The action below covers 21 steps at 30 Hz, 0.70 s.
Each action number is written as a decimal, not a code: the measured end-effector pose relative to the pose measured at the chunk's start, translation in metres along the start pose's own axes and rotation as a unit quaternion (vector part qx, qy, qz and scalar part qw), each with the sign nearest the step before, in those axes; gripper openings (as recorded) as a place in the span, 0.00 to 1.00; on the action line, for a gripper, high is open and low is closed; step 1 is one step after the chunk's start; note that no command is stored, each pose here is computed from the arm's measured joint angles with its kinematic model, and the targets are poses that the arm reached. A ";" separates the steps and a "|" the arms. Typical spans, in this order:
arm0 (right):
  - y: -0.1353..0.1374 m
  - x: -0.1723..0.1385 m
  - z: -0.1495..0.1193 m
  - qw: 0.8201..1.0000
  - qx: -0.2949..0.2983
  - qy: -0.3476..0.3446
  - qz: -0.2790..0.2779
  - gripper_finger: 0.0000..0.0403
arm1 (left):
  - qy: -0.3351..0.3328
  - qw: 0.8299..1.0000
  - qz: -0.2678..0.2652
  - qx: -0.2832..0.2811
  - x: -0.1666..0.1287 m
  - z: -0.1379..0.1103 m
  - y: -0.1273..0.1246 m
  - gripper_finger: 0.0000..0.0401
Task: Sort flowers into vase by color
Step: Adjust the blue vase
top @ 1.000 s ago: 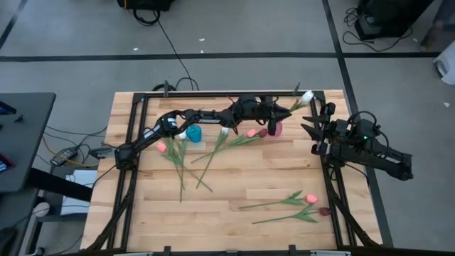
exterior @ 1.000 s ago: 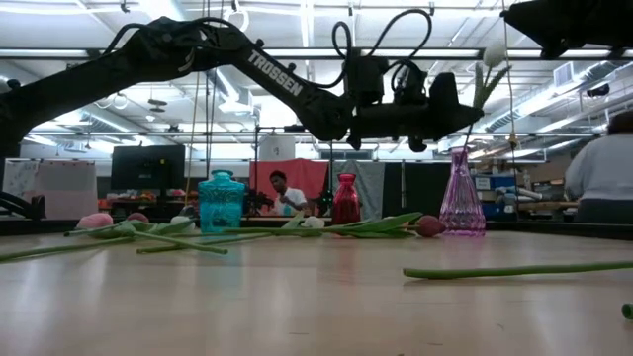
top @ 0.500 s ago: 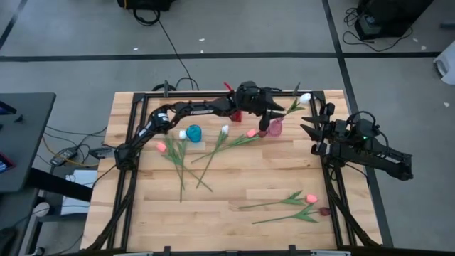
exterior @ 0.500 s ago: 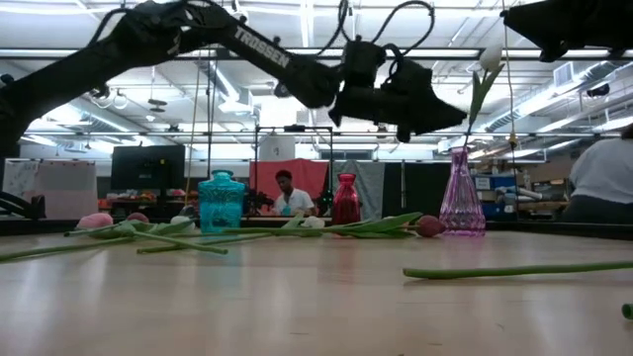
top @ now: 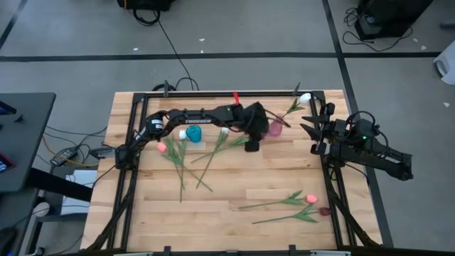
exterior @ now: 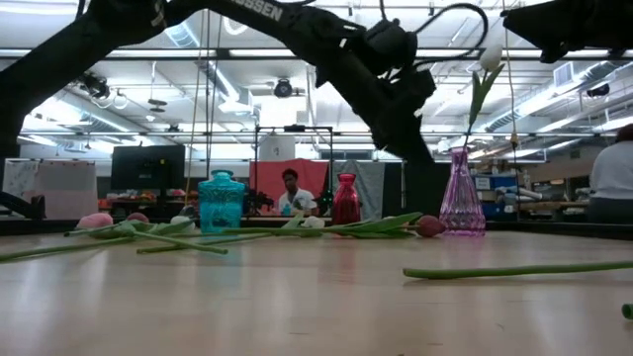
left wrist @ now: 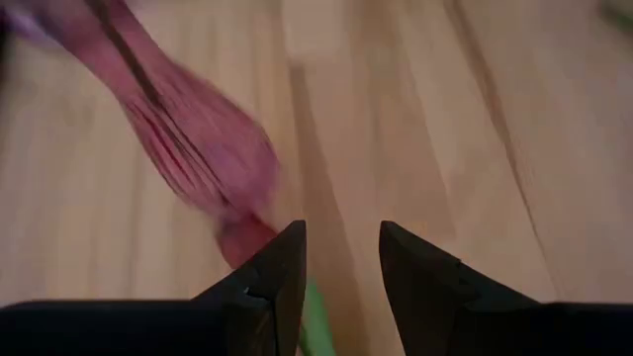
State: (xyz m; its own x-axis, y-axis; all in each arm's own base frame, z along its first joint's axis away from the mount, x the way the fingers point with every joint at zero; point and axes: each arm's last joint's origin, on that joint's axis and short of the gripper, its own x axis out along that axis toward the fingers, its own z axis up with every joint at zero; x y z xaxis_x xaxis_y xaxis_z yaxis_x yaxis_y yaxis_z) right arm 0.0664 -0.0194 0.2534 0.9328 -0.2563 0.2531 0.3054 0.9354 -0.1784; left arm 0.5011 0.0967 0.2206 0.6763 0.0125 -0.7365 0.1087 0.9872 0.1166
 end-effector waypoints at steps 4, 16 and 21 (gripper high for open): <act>0.000 0.000 0.000 1.000 0.000 0.001 0.000 0.32 | 0.049 0.999 -0.011 -0.005 0.001 -0.005 -0.016 0.34; 0.000 0.000 -0.002 1.000 0.000 0.008 0.002 0.32 | 0.115 0.993 0.002 -0.032 -0.016 -0.032 -0.064 0.34; 0.000 0.000 0.000 1.000 0.004 0.000 0.000 0.32 | 0.106 0.988 0.087 -0.070 -0.043 -0.059 -0.076 0.34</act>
State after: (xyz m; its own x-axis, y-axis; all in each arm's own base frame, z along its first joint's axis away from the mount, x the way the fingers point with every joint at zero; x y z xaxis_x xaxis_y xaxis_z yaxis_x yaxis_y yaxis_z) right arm 0.0664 -0.0194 0.2534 0.9329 -0.2562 0.2533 0.3036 0.9375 -0.1699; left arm 0.4206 0.0305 0.2044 0.5058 0.2033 -0.8383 -0.1080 0.9791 0.1723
